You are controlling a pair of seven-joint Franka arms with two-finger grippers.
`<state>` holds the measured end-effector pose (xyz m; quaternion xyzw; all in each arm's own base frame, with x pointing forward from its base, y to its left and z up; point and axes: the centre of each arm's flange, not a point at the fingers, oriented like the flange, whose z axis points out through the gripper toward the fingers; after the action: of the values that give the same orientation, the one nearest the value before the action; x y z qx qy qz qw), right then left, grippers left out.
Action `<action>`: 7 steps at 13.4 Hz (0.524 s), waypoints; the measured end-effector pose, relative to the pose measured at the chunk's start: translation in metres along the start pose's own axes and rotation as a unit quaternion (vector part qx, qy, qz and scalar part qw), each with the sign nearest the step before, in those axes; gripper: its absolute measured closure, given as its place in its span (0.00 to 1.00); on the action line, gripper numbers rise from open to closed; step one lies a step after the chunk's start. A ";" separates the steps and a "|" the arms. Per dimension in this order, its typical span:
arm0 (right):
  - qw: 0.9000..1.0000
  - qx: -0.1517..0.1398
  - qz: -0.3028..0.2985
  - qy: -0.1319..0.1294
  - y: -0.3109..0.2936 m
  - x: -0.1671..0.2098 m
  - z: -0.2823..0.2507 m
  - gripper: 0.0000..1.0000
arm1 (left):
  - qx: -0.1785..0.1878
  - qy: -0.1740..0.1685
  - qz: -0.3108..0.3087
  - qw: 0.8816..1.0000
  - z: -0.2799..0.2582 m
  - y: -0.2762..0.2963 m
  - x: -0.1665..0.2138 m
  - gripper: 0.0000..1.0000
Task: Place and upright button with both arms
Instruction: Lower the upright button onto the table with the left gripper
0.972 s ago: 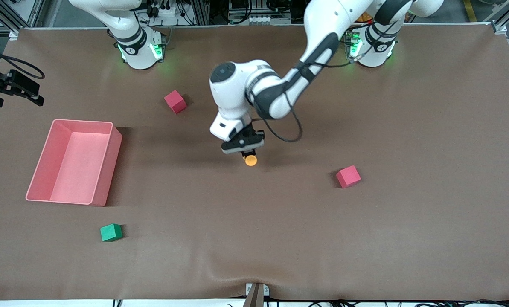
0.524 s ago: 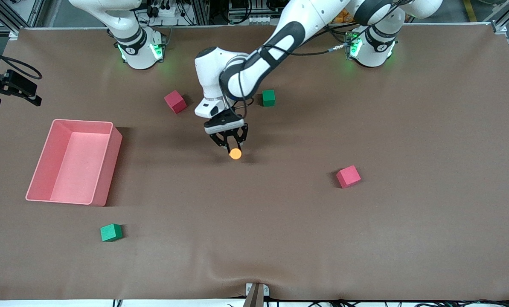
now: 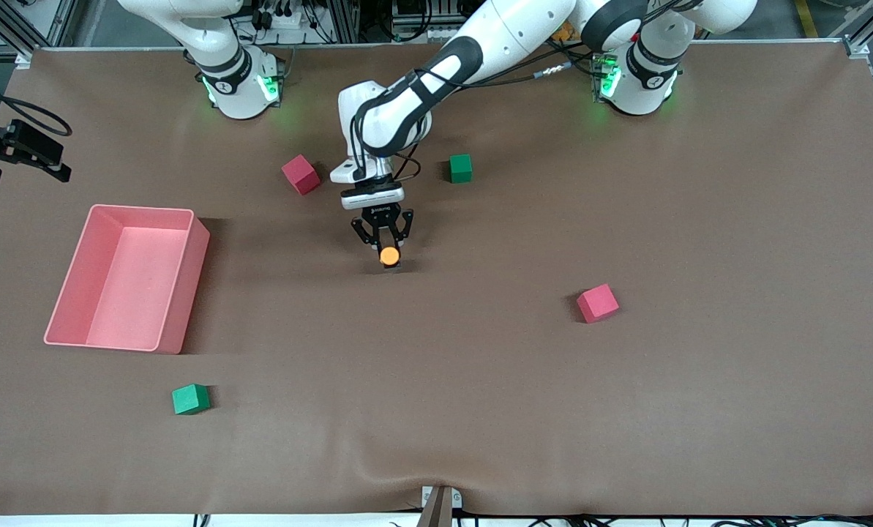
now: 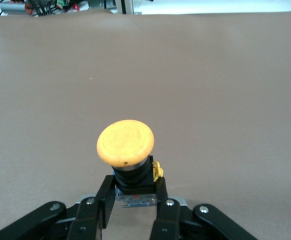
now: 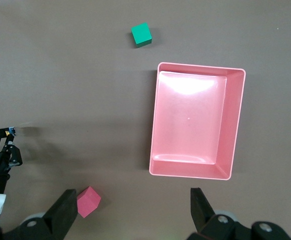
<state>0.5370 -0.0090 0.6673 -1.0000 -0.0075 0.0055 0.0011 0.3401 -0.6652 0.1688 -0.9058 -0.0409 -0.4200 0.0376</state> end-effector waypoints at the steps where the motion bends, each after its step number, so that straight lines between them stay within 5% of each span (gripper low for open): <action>1: 1.000 0.000 0.000 0.000 0.000 0.000 0.000 0.00 | -0.003 0.008 0.002 1.000 0.002 0.000 -0.005 0.63; 7: 1.000 0.000 0.000 0.000 0.000 0.000 0.000 0.00 | 0.014 0.045 0.032 0.998 0.025 -0.012 -0.033 0.63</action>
<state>0.5369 -0.0091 0.6672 -1.0000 -0.0074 0.0058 0.0011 0.3368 -0.6523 0.1282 -0.8863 -0.0162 -0.4582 0.0658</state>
